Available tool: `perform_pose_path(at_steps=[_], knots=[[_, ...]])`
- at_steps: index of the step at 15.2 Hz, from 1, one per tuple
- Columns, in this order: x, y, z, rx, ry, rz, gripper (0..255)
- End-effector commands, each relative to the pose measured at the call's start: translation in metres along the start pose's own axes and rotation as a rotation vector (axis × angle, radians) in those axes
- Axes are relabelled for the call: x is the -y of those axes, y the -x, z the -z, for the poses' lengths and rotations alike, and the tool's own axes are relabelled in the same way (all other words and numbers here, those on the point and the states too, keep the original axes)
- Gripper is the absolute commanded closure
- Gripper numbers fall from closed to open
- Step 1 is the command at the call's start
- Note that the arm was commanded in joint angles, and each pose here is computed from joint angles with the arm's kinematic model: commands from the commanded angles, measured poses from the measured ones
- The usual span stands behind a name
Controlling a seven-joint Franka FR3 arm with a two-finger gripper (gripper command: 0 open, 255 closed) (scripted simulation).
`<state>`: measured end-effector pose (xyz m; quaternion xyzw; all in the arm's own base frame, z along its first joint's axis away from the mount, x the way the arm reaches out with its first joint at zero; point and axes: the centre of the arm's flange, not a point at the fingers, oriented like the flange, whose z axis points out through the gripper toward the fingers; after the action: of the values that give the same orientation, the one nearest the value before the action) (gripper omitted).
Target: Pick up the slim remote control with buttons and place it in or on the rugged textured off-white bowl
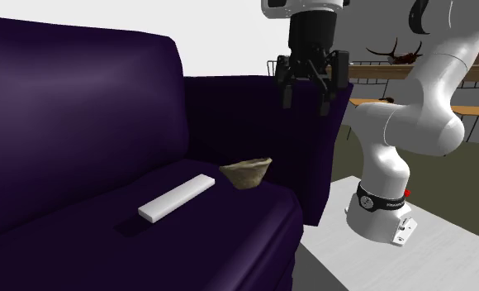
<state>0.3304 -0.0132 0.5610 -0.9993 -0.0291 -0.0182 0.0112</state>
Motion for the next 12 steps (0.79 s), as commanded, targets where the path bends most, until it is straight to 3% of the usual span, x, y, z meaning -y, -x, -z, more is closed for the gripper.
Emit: perform_pose_path(at_steps=[1,12], knots=[[0.0,0.0,0.0,0.0,0.0,0.0,0],[-0.09,-0.08,-0.083,0.013,0.005,0.106,0]])
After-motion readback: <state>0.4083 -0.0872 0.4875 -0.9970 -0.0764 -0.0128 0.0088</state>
